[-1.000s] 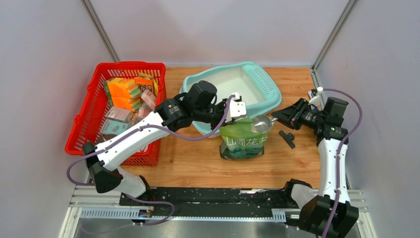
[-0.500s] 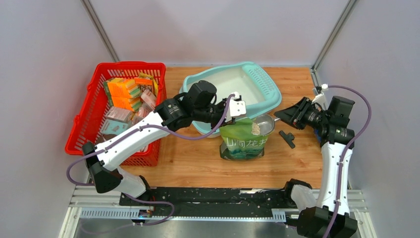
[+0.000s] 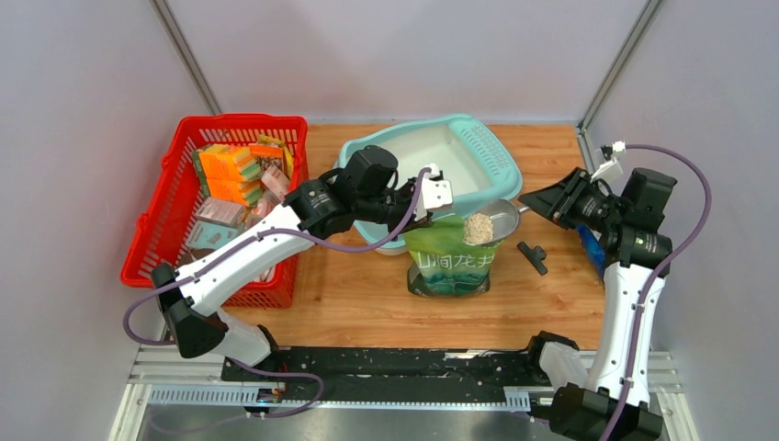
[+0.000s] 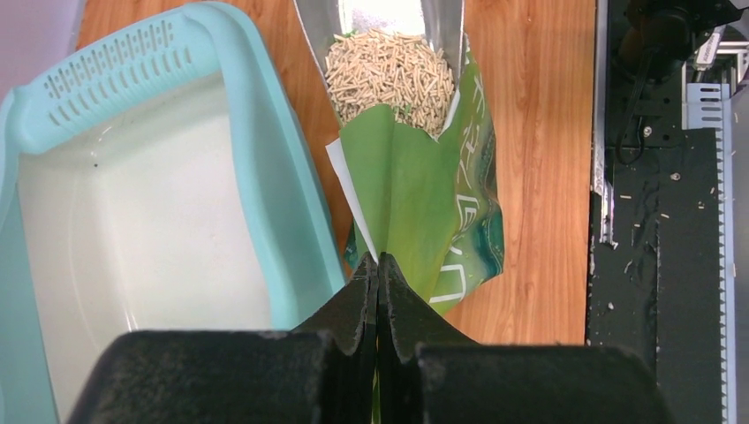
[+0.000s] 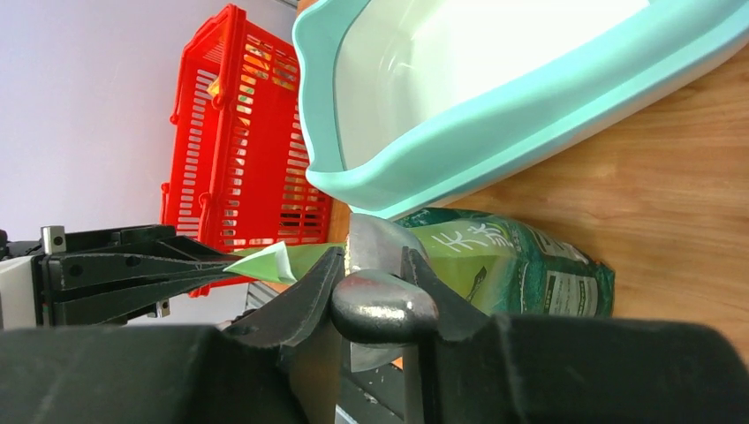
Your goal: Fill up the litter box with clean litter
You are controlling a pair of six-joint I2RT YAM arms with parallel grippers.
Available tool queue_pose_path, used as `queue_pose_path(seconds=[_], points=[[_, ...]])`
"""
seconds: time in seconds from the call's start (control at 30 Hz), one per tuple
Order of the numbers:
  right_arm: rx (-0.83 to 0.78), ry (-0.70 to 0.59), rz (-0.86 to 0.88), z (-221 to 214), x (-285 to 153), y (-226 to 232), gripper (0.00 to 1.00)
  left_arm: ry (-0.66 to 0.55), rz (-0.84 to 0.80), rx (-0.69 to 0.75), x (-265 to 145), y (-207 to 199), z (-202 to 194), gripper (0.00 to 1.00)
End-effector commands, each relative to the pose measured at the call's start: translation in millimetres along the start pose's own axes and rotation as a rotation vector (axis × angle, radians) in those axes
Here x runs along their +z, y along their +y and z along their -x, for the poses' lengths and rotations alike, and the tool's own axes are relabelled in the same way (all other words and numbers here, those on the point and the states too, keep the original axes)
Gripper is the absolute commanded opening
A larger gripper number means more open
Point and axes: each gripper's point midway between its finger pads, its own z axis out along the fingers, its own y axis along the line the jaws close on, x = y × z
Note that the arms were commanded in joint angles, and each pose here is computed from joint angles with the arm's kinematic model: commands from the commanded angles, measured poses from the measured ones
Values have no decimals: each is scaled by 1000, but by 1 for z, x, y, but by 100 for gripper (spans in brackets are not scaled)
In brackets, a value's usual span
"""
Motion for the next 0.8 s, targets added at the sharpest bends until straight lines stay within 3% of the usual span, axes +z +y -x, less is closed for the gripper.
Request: queue_pose_path(seconds=[0.0, 0.13, 0.4, 0.77], points=[[43, 17, -10, -11, 0, -7, 0, -77, 59, 4, -24, 9, 26, 0], [83, 21, -44, -20, 4, -24, 0, -72, 53, 3, -26, 7, 24, 0], [109, -22, 29, 0, -2, -8, 0, -53, 73, 13, -30, 10, 19, 0], [191, 22, 51, -1, 4, -25, 0, -27, 117, 15, -43, 19, 10, 0]])
